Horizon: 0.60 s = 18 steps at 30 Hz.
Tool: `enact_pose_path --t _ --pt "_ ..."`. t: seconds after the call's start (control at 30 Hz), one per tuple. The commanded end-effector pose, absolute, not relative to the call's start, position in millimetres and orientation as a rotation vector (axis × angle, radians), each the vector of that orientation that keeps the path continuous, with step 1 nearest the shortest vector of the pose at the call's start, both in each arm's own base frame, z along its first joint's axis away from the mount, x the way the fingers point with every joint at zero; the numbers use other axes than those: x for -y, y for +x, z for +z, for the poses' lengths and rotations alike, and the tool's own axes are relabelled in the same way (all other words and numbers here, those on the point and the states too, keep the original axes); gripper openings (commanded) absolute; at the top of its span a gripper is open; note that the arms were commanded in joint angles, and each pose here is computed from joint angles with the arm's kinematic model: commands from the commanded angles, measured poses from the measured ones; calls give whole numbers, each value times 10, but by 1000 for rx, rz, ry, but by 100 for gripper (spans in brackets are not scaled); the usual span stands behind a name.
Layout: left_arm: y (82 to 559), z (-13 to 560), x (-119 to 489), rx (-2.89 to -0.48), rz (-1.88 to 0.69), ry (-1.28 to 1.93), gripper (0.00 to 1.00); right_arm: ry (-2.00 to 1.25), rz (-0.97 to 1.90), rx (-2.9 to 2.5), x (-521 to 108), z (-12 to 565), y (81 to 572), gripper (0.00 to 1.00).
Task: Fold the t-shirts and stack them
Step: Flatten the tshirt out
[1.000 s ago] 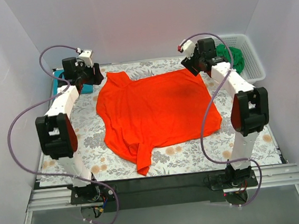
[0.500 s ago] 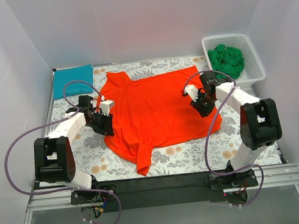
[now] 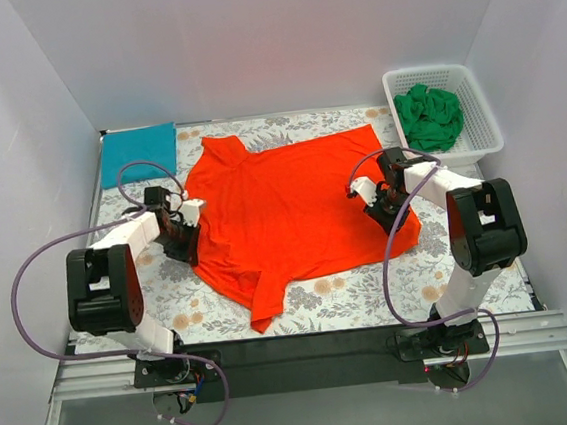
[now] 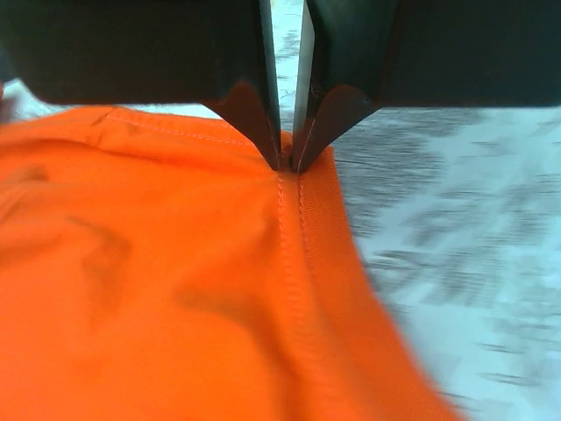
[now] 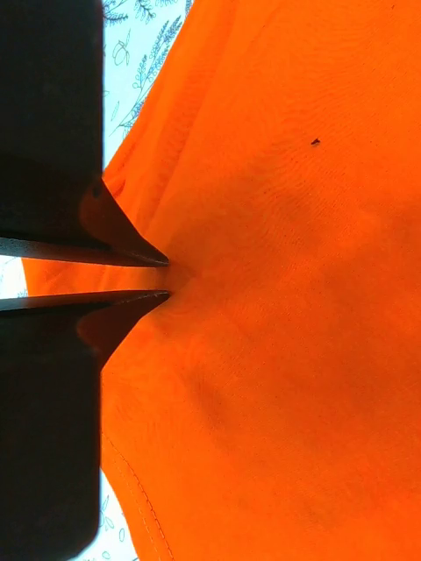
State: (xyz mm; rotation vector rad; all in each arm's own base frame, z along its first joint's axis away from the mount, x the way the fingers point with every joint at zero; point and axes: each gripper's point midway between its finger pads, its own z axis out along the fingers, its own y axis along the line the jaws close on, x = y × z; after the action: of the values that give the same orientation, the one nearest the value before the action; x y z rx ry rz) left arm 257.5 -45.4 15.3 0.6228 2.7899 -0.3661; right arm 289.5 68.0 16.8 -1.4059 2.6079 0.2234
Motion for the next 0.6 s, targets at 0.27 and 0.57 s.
enact_pose_path --t 0.27,0.57 --pt "3397 702 -53 -2635 -258 676 32 -1361 486 -2355 -1294 821 3052 36" --pt "2752 950 551 -2597 -714 565 43 -1654 595 -1875 -2817 1598 2535 38"
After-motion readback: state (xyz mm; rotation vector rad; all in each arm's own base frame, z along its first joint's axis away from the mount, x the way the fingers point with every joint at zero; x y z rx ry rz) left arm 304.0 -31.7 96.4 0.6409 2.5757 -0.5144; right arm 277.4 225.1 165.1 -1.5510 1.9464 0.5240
